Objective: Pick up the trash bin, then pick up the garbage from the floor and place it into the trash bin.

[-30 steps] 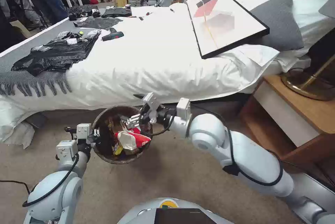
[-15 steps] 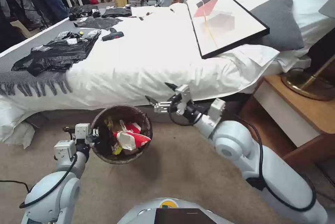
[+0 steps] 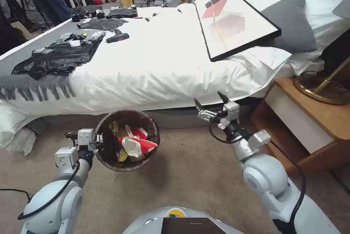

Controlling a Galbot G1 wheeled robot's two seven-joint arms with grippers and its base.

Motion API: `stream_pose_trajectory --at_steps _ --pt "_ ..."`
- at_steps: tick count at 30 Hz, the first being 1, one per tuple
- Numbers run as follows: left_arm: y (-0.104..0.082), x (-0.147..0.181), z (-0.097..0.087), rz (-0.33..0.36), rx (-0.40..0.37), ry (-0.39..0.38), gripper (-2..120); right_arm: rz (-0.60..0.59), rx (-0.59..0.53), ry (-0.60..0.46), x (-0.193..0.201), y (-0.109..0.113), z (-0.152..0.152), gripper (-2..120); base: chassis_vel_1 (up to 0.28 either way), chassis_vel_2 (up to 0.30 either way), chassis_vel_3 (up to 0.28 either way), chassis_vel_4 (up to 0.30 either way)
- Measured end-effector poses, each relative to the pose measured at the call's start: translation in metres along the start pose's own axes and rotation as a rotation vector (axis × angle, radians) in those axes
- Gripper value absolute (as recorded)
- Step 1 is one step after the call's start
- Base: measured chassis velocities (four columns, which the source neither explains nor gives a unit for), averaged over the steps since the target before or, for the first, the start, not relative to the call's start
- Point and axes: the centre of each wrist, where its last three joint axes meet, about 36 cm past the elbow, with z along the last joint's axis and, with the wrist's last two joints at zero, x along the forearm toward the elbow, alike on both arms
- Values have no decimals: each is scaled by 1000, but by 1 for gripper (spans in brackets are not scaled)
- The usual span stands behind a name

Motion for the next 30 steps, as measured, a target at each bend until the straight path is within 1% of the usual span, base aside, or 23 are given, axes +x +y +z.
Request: stream_pose_trajectory --at_steps 1,2,3,6,15,22,30 --pt "0 0 0 -1 0 1 3 37 -1 -5 7 1 5 100 0 0 0 0" --pt "0 0 0 -1 0 1 3 37 -1 -5 7 1 5 100 0 0 0 0" --pt "0 0 0 -2 -1 1 3 62 0 -9 11 2 9 100 0 0 0 0" --pt "1 1 1 -4 -1 4 3 142 6 -11 33 8 24 100 0 0 0 0" --pt "1 2 1 -5 -6 7 3 243 34 3 68 15 42 100 0 0 0 0" --pt "1 3 1 -6 -10 10 3 279 52 13 81 18 51 100 0 0 0 0" --pt "2 4 0 -7 -12 13 3 282 44 11 81 19 51 100 0 0 0 0"
